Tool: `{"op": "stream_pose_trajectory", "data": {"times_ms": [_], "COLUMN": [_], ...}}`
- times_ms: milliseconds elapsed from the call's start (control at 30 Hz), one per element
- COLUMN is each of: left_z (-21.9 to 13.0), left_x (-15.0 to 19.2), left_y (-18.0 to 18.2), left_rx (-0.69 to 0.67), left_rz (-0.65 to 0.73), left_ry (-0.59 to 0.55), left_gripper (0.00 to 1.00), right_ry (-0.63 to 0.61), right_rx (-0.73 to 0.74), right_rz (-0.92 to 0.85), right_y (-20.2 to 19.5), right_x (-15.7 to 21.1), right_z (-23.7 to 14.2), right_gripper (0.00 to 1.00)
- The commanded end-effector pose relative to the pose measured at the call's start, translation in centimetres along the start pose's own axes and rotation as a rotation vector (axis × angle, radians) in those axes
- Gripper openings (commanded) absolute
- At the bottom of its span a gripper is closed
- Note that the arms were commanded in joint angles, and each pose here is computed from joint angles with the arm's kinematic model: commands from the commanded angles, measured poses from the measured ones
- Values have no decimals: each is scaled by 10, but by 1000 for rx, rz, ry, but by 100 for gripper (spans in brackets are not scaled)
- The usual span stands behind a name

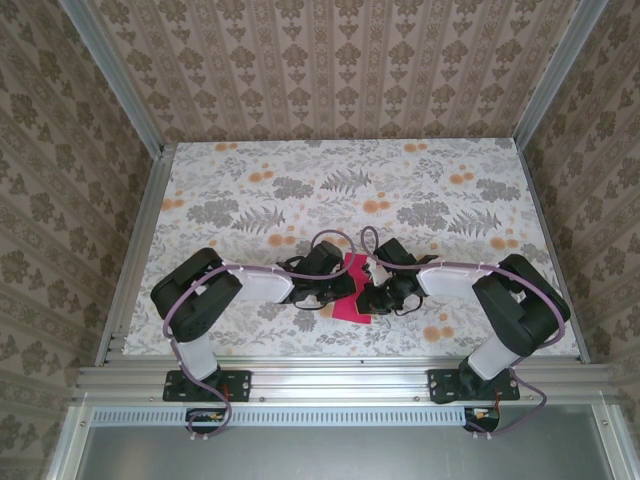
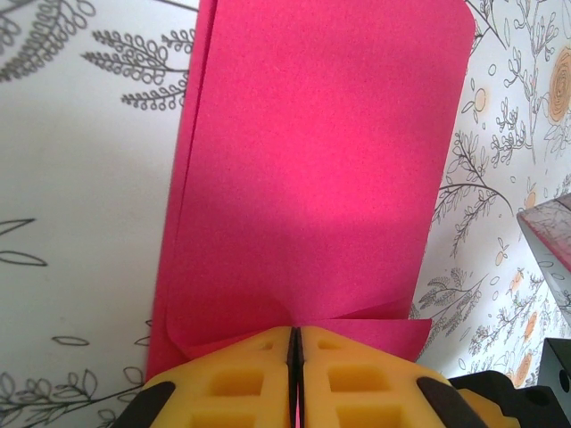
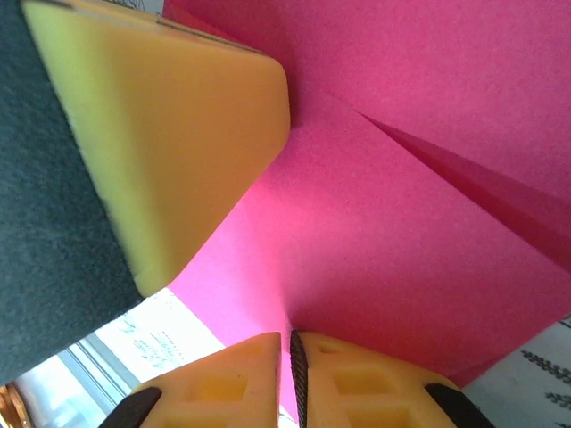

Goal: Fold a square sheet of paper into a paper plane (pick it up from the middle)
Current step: Fold the triangle a second time at the center of the table.

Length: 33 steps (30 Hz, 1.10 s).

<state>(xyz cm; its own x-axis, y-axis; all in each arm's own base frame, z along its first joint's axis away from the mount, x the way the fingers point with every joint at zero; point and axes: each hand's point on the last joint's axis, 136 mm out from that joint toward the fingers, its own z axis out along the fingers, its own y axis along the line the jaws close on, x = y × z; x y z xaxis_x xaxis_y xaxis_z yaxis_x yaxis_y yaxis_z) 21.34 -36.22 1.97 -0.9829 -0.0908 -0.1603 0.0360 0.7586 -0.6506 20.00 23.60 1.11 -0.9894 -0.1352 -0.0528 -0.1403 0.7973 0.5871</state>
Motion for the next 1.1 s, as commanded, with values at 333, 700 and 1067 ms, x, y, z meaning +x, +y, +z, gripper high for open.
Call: {"op": "stream_pose_trajectory", "data": {"times_ms": [333,700,1067], "left_z": [3,4,3], "left_x": [16,17,17], "left_y": [26,27,28], "left_rx": [-118,-124,-126], "left_rz": [21,23,25], "left_ry": [57,60,62], "left_gripper": [11,11,11], "right_ry": [29,109,11], "right_rx": [-40,133,28], "right_rz": [-13,62,7], "right_y": [15,-35,7], "right_x": [19,45,27], "right_z": [-19,0,-31], "right_gripper": [18,18,19]}}
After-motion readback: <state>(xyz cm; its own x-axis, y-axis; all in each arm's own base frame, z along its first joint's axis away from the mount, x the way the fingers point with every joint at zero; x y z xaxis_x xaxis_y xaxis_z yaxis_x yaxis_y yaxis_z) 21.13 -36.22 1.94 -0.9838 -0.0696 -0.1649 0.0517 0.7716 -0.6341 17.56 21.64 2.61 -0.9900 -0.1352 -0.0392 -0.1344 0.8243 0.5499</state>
